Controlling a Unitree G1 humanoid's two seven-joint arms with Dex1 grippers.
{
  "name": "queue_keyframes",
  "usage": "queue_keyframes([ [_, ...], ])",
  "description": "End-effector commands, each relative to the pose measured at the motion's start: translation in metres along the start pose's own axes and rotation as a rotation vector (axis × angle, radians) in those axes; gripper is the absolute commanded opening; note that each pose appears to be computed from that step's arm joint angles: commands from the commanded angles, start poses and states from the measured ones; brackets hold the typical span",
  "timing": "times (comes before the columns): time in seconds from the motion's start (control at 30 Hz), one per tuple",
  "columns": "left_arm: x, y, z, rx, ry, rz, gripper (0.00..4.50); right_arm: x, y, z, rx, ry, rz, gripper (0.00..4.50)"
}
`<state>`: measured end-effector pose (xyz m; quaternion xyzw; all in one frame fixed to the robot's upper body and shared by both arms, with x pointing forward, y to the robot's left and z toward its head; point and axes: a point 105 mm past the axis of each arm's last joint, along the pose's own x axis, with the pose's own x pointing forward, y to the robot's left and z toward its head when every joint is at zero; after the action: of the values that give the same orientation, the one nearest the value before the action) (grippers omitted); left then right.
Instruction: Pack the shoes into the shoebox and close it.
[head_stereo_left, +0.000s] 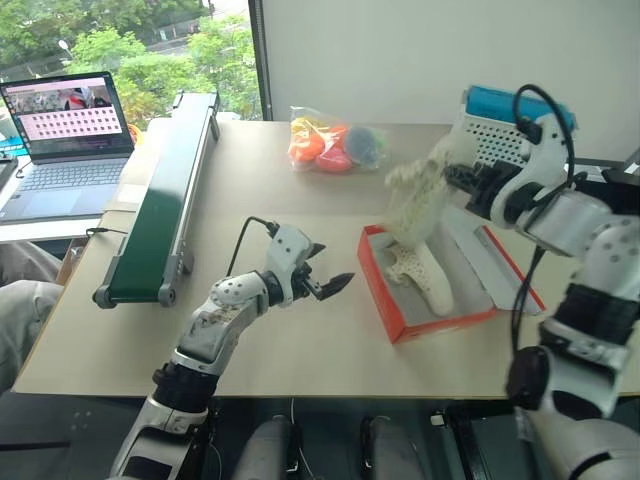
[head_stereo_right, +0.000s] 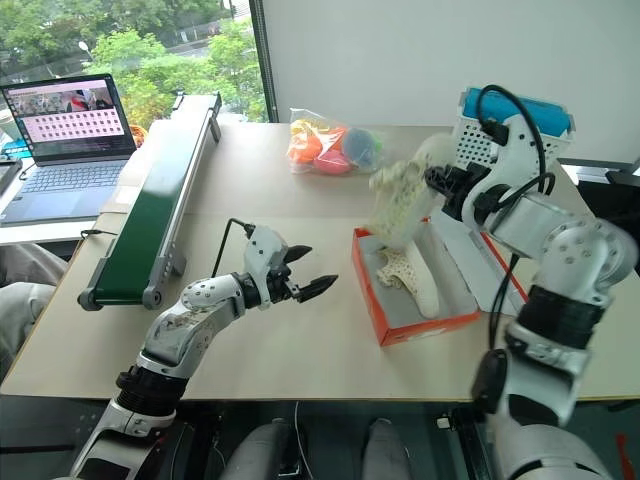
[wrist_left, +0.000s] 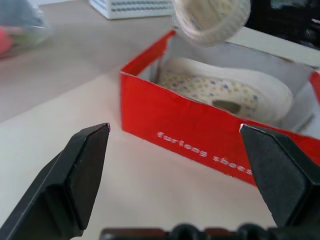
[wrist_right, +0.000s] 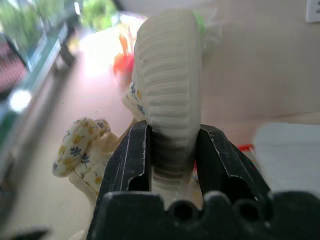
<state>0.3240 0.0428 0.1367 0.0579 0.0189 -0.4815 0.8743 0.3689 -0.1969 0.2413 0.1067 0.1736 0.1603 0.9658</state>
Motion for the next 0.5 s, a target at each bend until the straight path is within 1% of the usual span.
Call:
queue_keyframes([
  [0.03, -0.003, -0.015, 0.007, 0.105, -0.03, -0.116, 4.46, -0.002, 0.005, -0.012, -0.124, 0.152, 0.04, 1.34],
  [0.17, -0.003, -0.018, 0.001, 0.131, -0.007, -0.154, 4.46, -0.001, -0.001, -0.026, -0.2, 0.264, 0.043, 1.34],
  [0.33, -0.001, -0.02, -0.001, 0.141, -0.003, -0.163, 4.46, 0.001, -0.004, -0.034, -0.295, 0.344, 0.061, 1.34],
  [0.43, 0.001, -0.021, -0.002, 0.129, -0.007, -0.152, 4.46, 0.007, -0.008, -0.05, -0.403, 0.42, 0.068, 1.34],
  [0.47, 0.001, -0.021, -0.002, 0.127, -0.008, -0.15, 4.46, 0.008, -0.008, -0.052, -0.419, 0.432, 0.075, 1.34],
  [0.5, 0.001, -0.021, -0.003, 0.126, -0.007, -0.147, 4.46, 0.011, -0.008, -0.054, -0.472, 0.439, 0.076, 1.34],
])
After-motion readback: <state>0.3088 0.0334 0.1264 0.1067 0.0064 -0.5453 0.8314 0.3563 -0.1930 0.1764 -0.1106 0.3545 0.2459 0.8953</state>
